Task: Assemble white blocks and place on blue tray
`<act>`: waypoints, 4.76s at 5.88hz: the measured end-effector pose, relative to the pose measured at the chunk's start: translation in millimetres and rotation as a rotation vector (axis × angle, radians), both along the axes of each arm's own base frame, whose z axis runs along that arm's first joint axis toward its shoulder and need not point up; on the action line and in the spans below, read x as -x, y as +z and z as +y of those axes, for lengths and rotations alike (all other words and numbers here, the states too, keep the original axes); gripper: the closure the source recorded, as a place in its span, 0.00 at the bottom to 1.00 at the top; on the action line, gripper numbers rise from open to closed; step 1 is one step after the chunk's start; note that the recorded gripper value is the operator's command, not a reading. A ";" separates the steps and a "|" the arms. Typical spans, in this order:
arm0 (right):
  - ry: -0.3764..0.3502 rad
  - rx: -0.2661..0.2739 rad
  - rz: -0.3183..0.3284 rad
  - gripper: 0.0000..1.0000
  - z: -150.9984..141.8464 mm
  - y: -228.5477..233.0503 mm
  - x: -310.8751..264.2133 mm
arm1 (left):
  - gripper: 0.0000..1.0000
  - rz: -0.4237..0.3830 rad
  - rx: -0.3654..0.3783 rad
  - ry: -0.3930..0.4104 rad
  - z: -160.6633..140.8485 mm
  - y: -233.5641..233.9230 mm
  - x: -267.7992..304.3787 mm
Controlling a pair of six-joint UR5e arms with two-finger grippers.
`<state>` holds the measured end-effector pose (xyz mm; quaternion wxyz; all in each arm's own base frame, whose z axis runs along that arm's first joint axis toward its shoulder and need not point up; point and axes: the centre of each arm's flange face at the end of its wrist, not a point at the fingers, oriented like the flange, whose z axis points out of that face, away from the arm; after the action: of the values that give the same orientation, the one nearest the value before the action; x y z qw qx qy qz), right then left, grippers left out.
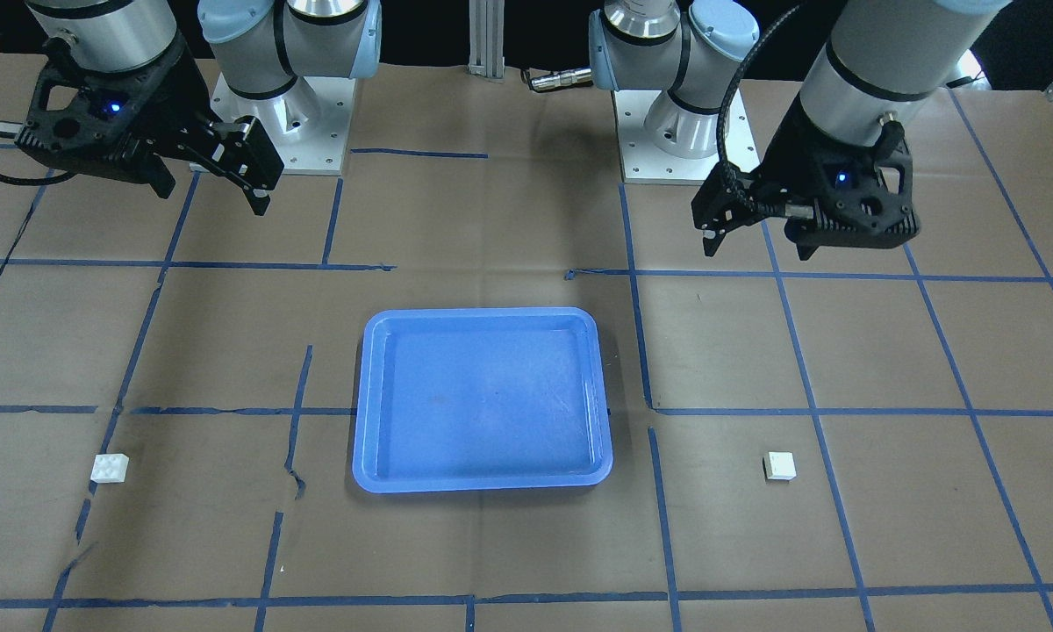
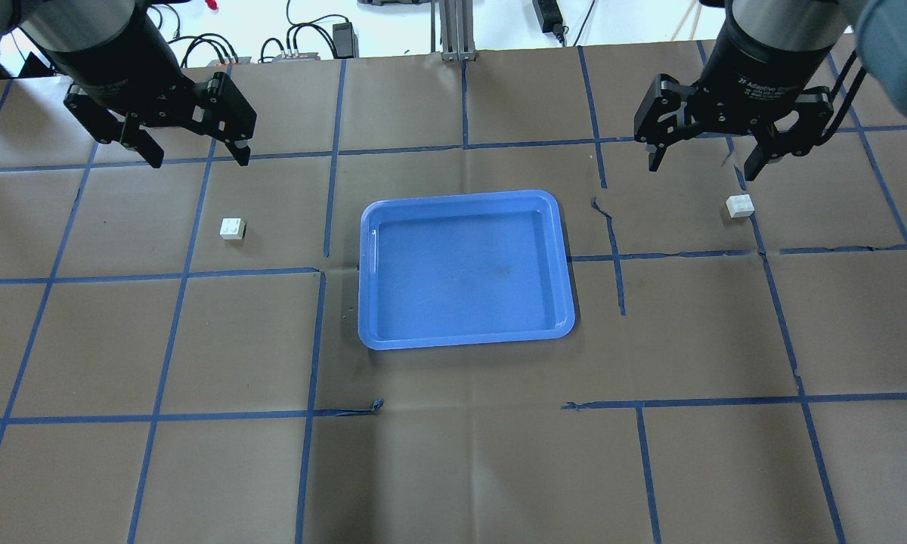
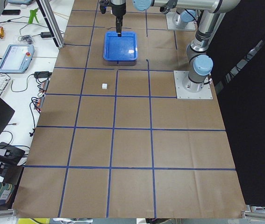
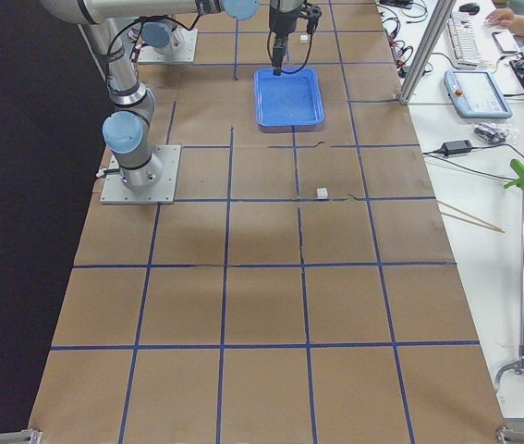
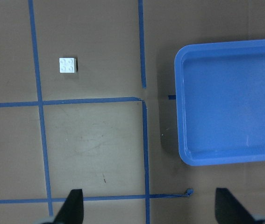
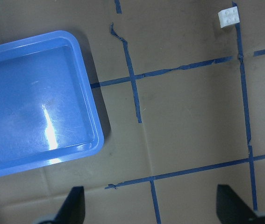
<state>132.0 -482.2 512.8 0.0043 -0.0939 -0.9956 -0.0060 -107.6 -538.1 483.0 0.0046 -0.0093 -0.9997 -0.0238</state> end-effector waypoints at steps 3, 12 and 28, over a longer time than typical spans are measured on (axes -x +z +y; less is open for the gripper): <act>0.192 -0.005 -0.014 0.00 4.2 5.1 -0.6 | 0.00 0.007 -0.027 0.073 -30.2 -95.6 -46.5; 1.689 0.064 0.034 0.00 -80.4 -43.5 175.5 | 0.79 0.006 -0.025 -0.115 -105.2 -311.5 -135.2; 1.799 0.486 -0.423 0.53 -152.3 -357.4 323.7 | 0.04 0.113 0.046 -1.455 6.3 -305.7 238.7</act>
<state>-191.7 -634.5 155.4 -0.1923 0.7115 -0.6487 0.1897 -346.2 -531.8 177.3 0.0388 -0.6725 -0.7391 0.0005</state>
